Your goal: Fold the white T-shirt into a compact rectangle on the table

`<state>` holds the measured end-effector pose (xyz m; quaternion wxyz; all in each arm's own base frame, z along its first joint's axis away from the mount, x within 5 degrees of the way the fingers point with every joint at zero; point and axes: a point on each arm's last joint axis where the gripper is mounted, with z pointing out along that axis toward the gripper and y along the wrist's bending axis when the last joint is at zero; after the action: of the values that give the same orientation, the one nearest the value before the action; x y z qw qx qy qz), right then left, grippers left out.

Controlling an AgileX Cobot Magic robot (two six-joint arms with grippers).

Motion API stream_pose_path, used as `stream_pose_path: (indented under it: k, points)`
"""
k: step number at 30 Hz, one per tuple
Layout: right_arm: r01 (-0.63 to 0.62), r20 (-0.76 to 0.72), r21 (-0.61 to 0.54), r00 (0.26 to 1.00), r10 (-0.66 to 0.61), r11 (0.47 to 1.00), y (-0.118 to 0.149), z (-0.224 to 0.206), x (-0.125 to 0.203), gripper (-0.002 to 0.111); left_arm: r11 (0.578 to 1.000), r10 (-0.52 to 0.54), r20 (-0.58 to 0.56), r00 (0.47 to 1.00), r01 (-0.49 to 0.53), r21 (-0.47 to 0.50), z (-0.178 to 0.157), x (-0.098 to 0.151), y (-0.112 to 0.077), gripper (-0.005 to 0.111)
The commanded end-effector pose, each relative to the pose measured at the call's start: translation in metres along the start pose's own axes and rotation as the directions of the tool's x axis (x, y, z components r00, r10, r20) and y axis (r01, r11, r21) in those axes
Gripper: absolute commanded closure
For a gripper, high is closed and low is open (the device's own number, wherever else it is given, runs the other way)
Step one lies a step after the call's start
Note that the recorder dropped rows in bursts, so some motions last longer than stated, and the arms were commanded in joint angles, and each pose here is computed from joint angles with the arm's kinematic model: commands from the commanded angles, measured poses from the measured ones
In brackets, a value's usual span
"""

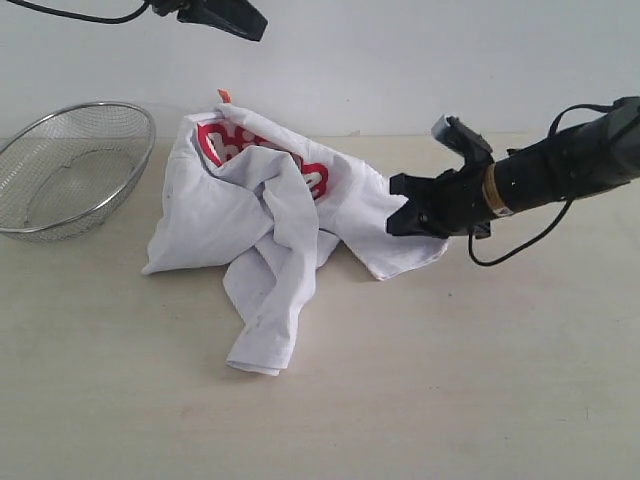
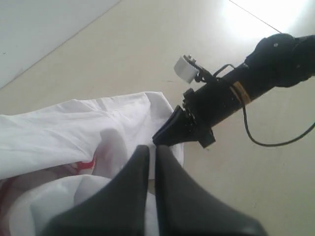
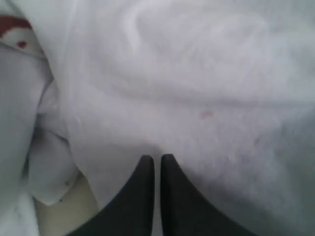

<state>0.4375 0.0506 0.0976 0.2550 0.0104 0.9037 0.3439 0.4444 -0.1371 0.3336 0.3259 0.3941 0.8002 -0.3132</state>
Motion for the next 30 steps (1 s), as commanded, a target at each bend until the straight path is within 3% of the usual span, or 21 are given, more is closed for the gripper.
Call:
stream_pose_path:
  k: [1, 8, 13, 19, 22, 25, 30]
  points:
    - [0.058, 0.011, 0.118, 0.998, -0.06, 0.991, 0.004, 0.007, 0.009, 0.107, 1.0, -0.001, 0.021, 1.0, 0.001, 0.009, -0.006, -0.005, -0.006, 0.102]
    - [0.079, 0.09, 0.348, 0.989, -0.118, 0.934, -0.014, 0.007, 0.001, 0.107, 0.999, -0.041, 0.028, 0.999, 0.04, 0.016, -0.006, -0.006, -0.006, 0.102]
    - [0.117, 0.126, 0.451, 0.973, -0.193, 0.885, -0.027, 0.005, -0.014, 0.109, 0.998, -0.059, 0.033, 0.998, 0.059, 0.023, -0.005, -0.007, -0.007, 0.102]
    - [0.067, 0.212, 0.477, 0.959, -0.189, 0.876, -0.058, -0.01, -0.045, 0.109, 0.996, -0.075, -0.029, 0.997, 0.074, -0.039, -0.006, 0.0, -0.001, 0.102]
    - [0.028, 0.259, 0.422, 0.954, -0.15, 0.906, -0.063, -0.025, -0.059, 0.109, 0.993, -0.094, -0.049, 0.994, 0.09, -0.082, -0.012, 0.005, 0.008, 0.102]
    - [0.063, 0.289, 0.404, 0.938, -0.192, 0.913, -0.046, -0.043, -0.071, 0.109, 0.987, -0.114, -0.072, 0.991, 0.105, -0.122, -0.018, 0.012, 0.017, 0.102]
    - [0.183, 0.338, 0.226, 0.906, -0.253, 0.957, 0.027, -0.077, -0.089, 0.109, 0.967, -0.231, -0.114, 0.966, 0.214, -0.139, -0.012, 0.048, 0.038, 0.102]
